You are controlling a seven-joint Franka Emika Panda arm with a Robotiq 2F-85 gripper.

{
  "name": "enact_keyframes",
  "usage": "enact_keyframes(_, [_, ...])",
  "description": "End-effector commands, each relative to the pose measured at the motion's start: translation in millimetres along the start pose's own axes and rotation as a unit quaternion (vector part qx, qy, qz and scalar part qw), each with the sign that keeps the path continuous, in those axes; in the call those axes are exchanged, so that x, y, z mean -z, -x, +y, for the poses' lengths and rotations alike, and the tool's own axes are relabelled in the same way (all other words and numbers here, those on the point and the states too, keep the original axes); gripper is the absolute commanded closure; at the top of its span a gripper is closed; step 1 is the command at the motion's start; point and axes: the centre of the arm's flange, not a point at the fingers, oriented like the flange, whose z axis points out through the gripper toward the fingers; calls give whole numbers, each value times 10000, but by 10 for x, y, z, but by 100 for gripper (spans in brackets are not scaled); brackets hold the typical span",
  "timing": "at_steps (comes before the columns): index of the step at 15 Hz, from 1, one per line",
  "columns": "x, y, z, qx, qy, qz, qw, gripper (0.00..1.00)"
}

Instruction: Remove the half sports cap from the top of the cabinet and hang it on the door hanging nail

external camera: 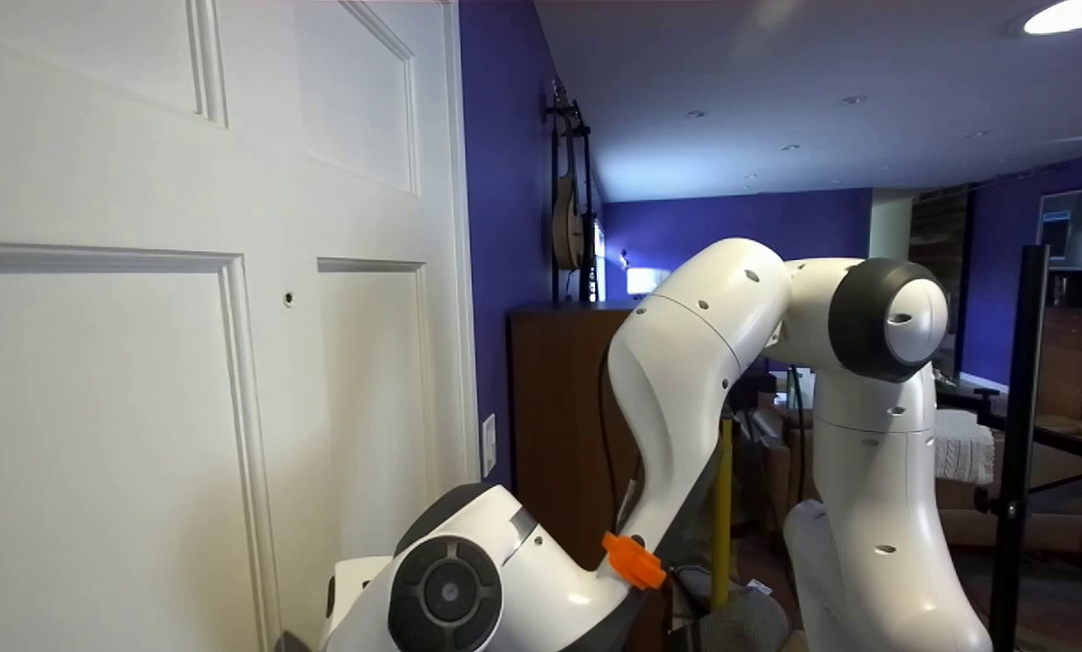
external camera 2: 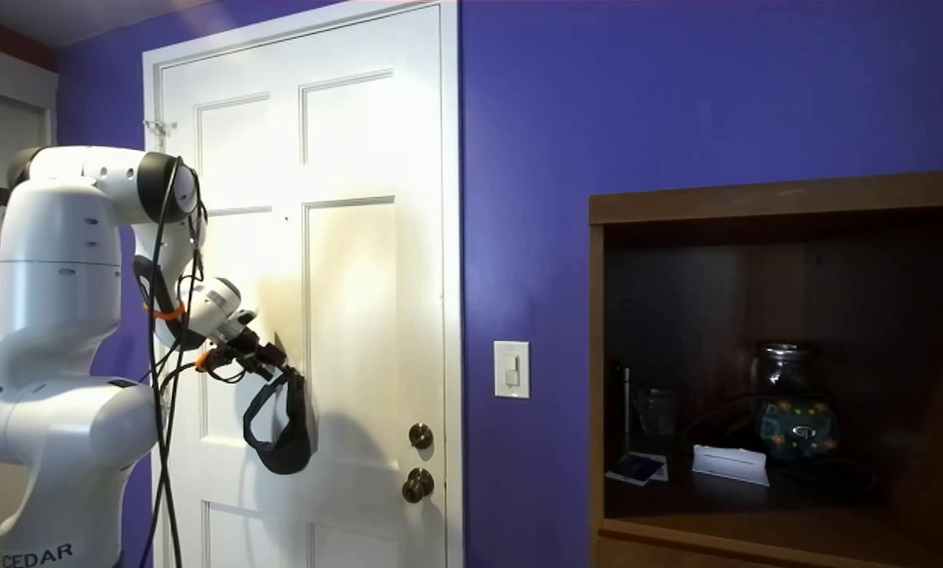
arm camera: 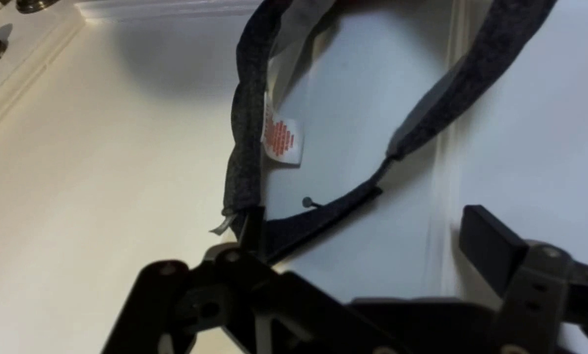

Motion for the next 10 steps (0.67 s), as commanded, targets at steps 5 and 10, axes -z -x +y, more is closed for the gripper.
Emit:
enact_keyframes(5, [-203, -39, -24, 22, -849, -152, 9963, 0])
enact_keyframes(10, [-276, -27, 70, 117, -1427, -228, 9894, 0])
